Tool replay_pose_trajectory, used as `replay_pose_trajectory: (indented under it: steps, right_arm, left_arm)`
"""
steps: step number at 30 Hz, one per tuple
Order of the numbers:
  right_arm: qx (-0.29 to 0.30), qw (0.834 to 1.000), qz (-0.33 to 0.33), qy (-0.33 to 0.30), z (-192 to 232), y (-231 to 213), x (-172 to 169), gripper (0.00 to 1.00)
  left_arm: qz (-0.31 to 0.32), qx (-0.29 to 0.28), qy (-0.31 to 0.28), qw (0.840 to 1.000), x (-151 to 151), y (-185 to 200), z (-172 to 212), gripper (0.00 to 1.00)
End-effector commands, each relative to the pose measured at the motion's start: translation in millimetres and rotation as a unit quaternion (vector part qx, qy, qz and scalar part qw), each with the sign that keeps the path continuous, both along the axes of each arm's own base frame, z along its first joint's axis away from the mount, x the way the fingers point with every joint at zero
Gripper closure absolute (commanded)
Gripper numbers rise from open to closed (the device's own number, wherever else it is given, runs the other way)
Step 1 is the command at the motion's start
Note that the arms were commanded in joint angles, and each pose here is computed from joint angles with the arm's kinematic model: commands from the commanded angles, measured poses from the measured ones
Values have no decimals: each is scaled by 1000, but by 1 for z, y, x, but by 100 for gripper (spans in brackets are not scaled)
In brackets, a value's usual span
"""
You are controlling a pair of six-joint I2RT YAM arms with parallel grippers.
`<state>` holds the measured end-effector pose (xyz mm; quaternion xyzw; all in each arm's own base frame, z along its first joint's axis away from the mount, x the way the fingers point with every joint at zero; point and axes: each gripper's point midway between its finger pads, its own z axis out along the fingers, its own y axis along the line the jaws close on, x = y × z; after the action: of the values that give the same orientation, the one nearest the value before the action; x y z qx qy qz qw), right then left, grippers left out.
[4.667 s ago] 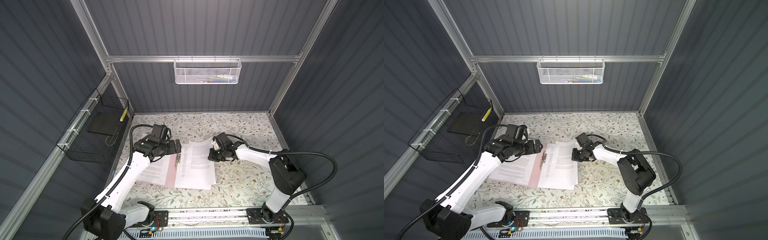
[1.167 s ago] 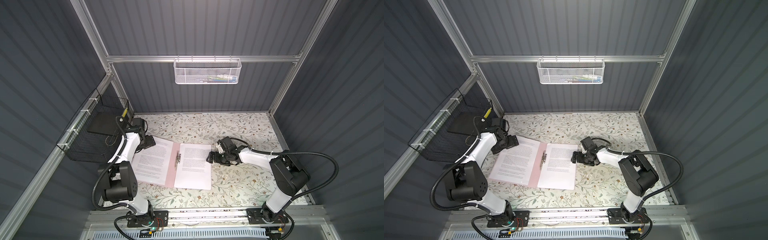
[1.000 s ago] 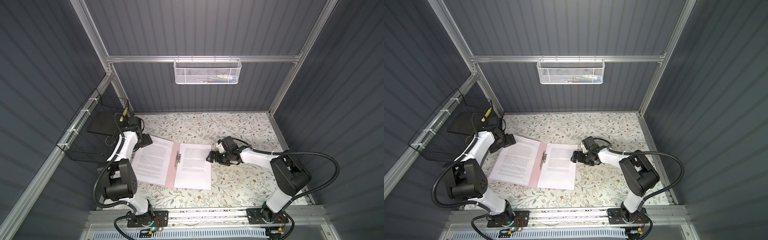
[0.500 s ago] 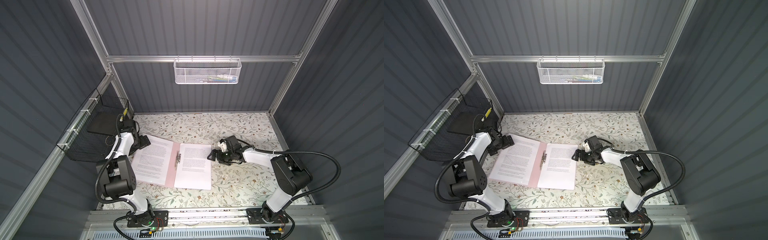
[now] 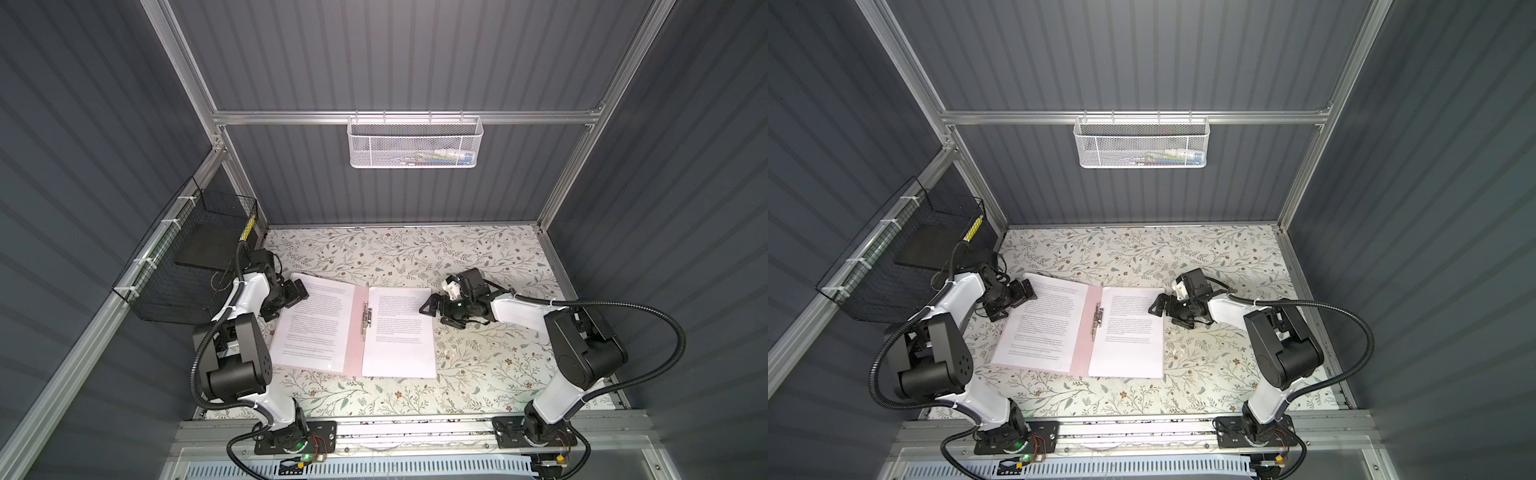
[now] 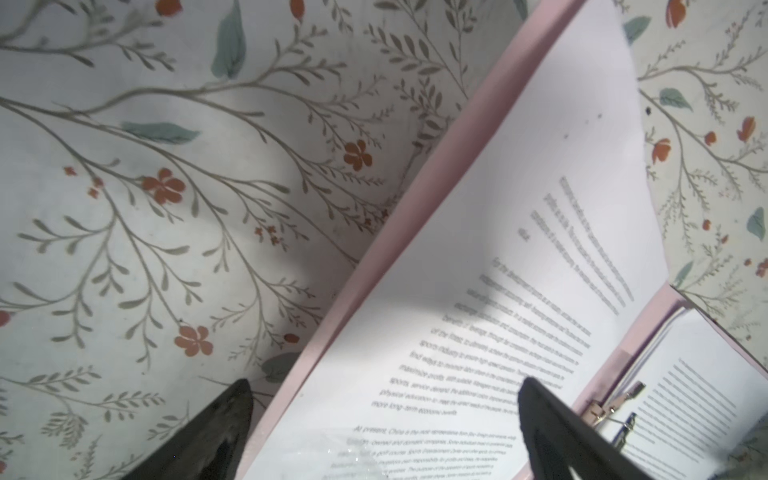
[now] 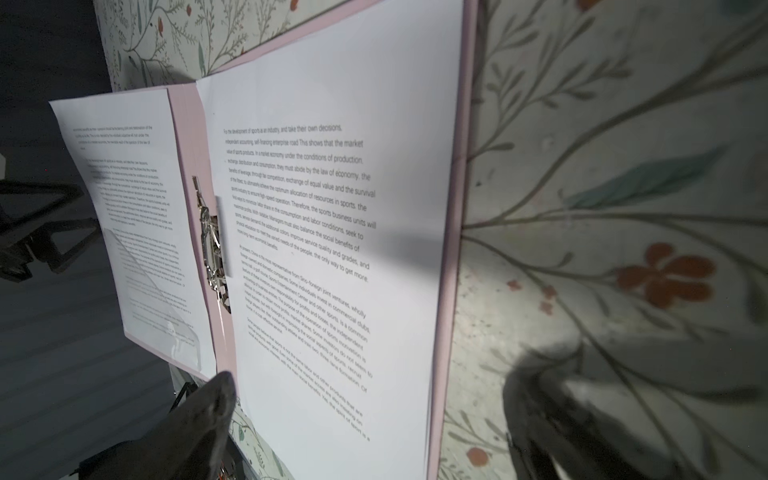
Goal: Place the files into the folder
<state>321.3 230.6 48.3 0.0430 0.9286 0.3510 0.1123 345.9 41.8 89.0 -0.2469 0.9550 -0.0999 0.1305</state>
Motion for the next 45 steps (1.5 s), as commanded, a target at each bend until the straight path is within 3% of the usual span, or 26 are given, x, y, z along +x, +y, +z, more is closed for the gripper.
replay_pose_trajectory:
  steps: [1,10,15,20,28,45]
  right_arm:
    - [2,1000,-21,11,3,-13,9,1]
    - [-5,998,-67,6,8,-49,39,1]
    - [-7,998,-45,-48,41,-48,49,1]
    - [22,995,47,-88,71,-1,45,1]
    - [56,981,161,-92,68,86,45,1]
    - [96,975,197,-36,20,137,42,1]
  left_arm:
    - [12,-60,-23,998,-5,-17,11,0]
    - [-5,-136,-43,990,-21,-55,17,0]
    - [-28,-146,-52,988,-21,-82,23,0]
    - [-41,-160,-60,984,-23,-106,26,0]
    - [-33,-175,-59,982,-38,-119,23,0]
    - [-44,-172,-55,983,-51,-119,23,0]
